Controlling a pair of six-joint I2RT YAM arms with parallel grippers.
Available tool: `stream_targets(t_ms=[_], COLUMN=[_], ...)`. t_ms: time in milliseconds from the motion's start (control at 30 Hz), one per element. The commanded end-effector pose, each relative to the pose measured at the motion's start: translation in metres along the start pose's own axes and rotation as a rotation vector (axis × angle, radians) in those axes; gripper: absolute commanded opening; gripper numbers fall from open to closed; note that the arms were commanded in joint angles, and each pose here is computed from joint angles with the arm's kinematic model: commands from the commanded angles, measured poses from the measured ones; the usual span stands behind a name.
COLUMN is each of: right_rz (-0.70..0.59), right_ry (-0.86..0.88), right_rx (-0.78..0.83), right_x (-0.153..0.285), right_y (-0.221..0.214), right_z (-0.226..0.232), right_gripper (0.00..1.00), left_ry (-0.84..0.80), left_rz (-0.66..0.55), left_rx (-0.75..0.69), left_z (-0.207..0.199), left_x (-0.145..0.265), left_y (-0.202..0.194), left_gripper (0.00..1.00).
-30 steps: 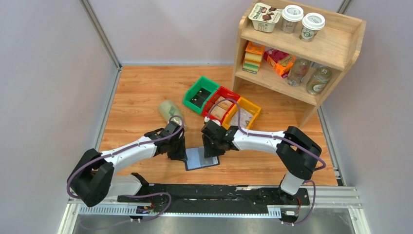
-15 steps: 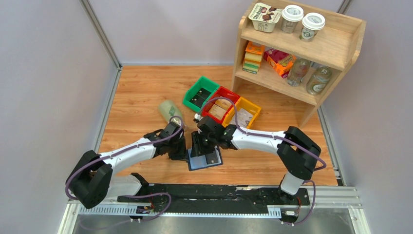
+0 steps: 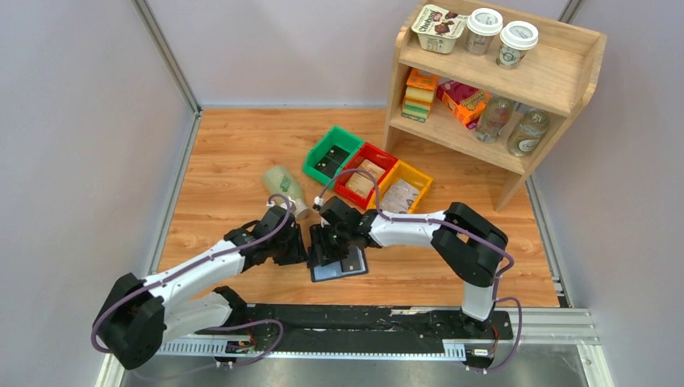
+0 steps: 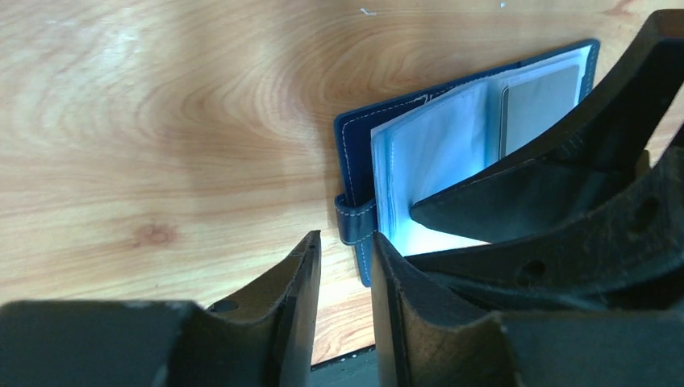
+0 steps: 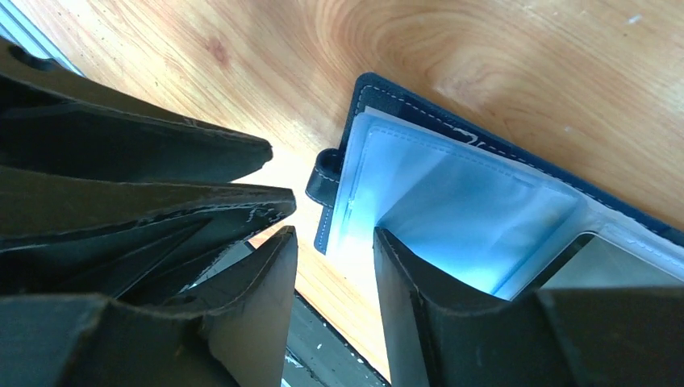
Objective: Take the credit cards out of the card holder
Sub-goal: Remove the credit card from the card holder.
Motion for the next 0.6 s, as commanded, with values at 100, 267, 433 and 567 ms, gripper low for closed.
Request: stream_targets(t_ms=[100,267,433,567], right_rz=[-0.060,-0.175,-0.257,-0.262], right_ry=[0.046,-0.051,-0.186,-0.261], right_rx=[0.078,0.122,0.074,-0.002], right_x=[0.016,0.049,0.075,0.083], right_y=[0.017,0.028,0.031,0.023], right_z=[0.026,0.028,0.001,-0.028], right_gripper=[0.47,0.47,0.47,0.46], left_ry=[0.027,-0.053,-0.169,-0.269], left_rz=[-0.154,-0.239,-0.259,-0.189], left_rx=[0.043,0.041,0.031,0.039], left_z=[0.007,-0.006,-0.033,-0.054], left_x=[0.023,0.046,0.057,0.049], left_y=[0.007,0.020,0.038,0.043], left_gripper=[0.42,0.43,0.44,0.45])
Point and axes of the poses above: each gripper's point midway between its finger pads, its own x axis back along the fingers, its own z axis along the line the jaws close on, y = z × x, the point moved 7 cm from there along x, back along the fingers, and after that the axes turned 3 degrees about -x, right-handed, at the moved point
